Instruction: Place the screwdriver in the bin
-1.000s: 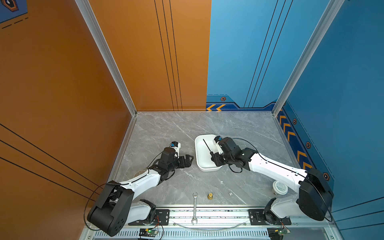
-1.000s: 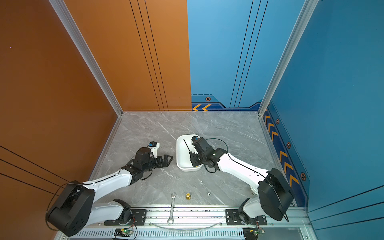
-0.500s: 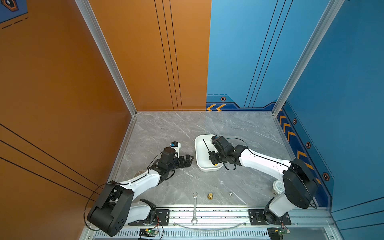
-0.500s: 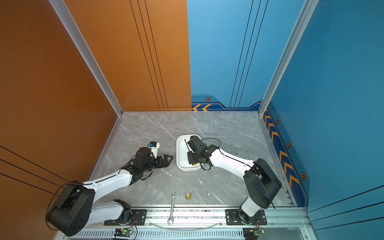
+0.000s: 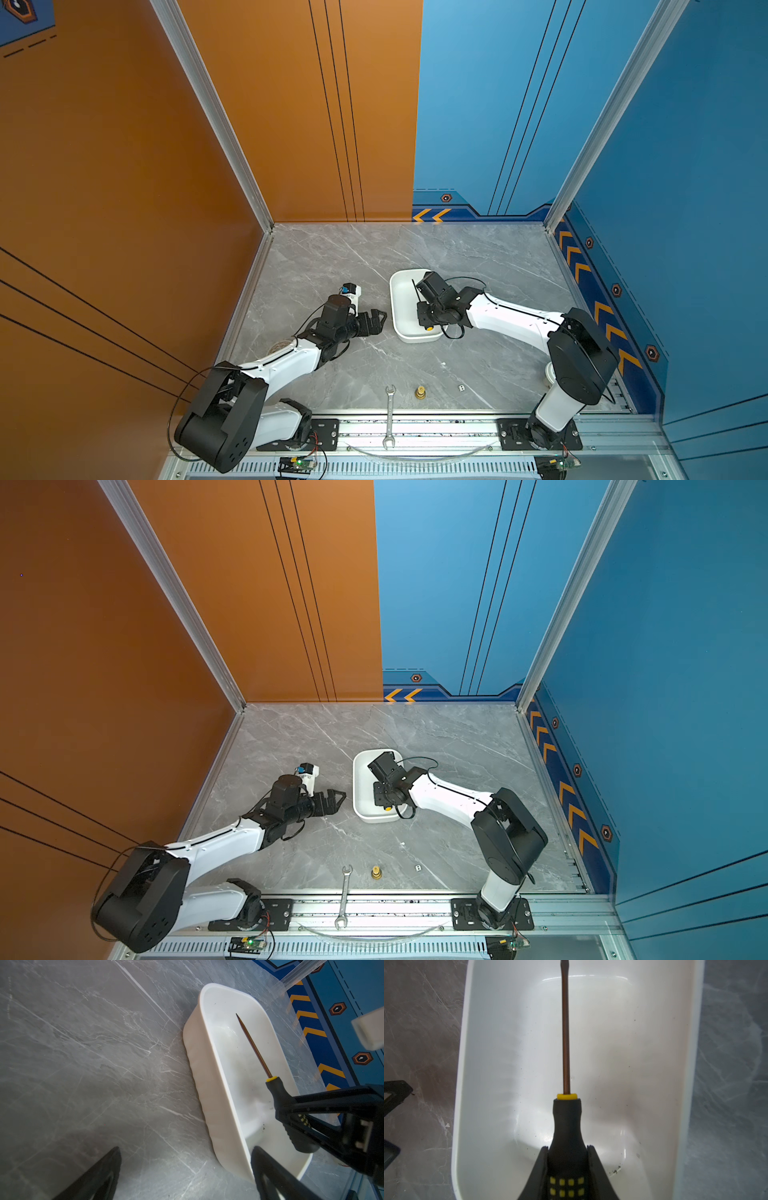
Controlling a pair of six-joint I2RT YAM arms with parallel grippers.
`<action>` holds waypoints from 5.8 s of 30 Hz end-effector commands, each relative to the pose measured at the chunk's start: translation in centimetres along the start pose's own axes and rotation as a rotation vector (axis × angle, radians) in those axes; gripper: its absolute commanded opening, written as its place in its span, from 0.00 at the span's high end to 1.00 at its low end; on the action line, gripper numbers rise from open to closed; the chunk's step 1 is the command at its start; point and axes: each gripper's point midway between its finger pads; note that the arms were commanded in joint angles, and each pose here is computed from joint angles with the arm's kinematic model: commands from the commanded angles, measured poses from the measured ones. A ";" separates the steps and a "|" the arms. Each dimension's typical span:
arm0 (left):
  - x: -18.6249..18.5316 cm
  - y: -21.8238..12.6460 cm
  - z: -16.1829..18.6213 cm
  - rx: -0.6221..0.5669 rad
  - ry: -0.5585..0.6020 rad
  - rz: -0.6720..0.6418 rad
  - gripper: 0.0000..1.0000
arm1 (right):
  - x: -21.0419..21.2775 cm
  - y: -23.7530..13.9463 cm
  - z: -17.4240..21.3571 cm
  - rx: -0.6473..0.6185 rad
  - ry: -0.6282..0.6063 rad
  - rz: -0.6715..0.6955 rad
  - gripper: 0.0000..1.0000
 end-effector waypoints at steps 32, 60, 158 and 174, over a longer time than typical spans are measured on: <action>0.3 -0.2 0.3 0.009 0.021 -0.022 0.02 | 0.1 4.4 0.6 0.045 0.048 0.115 0.97; 0.4 -0.3 0.4 0.012 0.026 -0.030 0.02 | -0.3 5.4 1.2 0.072 0.033 0.130 0.68; 13.8 -5.6 -8.3 -0.392 0.466 -0.478 0.02 | -27.2 -5.5 -11.0 -0.882 0.036 0.262 0.28; 17.9 -3.3 -8.0 -0.353 0.367 -0.519 0.02 | -27.9 -5.3 -11.4 -0.864 0.074 0.274 0.16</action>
Point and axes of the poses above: each gripper's point midway between its finger pads, its own y axis out along the fingers, its own x axis along the line the jaws close on, z = x × y, and after that the axes turned 11 degrees about y, right-handed
